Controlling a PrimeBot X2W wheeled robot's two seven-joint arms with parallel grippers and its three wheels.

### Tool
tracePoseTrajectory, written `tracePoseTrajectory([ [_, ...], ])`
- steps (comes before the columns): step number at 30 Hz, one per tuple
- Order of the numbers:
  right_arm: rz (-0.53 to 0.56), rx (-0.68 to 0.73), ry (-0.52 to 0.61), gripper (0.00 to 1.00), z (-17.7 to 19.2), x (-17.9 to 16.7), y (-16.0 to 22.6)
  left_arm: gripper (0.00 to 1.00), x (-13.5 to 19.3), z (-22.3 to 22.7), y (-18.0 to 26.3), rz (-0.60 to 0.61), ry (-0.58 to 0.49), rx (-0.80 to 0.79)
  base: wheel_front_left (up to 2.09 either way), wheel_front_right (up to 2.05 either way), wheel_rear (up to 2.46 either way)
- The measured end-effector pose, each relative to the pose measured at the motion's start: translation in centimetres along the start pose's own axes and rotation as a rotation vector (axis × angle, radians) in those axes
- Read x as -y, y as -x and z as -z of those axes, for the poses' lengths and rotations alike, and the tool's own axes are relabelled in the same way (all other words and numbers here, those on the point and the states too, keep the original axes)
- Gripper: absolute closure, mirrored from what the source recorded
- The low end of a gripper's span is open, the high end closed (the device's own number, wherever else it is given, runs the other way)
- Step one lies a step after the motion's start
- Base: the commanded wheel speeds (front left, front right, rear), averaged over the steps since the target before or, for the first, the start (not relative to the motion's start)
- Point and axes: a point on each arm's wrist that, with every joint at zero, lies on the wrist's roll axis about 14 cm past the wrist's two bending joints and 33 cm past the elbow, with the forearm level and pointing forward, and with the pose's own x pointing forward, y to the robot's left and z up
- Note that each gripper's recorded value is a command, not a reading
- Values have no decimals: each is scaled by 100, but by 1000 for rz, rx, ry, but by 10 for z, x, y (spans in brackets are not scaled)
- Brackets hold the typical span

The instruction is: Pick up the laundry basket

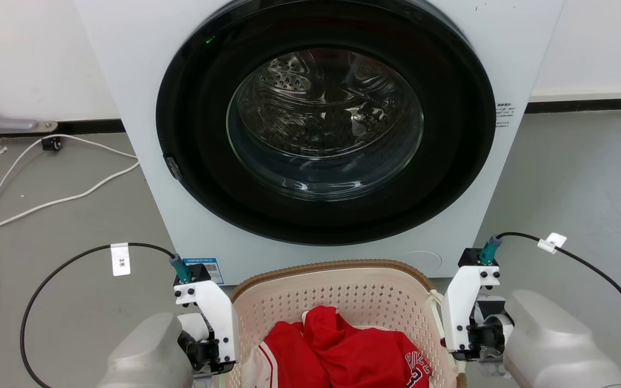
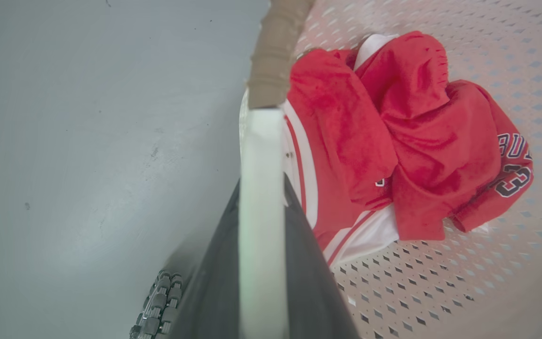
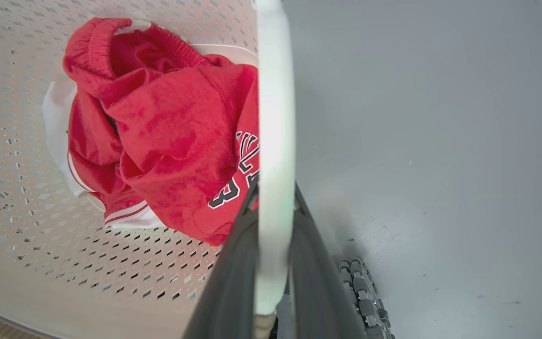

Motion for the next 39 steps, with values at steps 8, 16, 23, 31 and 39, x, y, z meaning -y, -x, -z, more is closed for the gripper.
tracePoseTrajectory([
  [8,0,0,0,100,0,0,0,100,0,1,0,1,2,-2,0,0,0],
  [16,1,-4,0,100,1,0,0,100,0,2,0,1,4,-3,0,0,0],
  [23,-1,-4,-3,100,1,0,0,100,-1,2,0,0,4,-4,0,0,0],
  [31,0,-5,-3,100,2,0,-1,100,-1,3,-1,2,8,-6,0,0,0],
  [39,0,-8,-3,100,2,0,-1,100,-1,4,-1,1,9,-9,0,0,0],
])
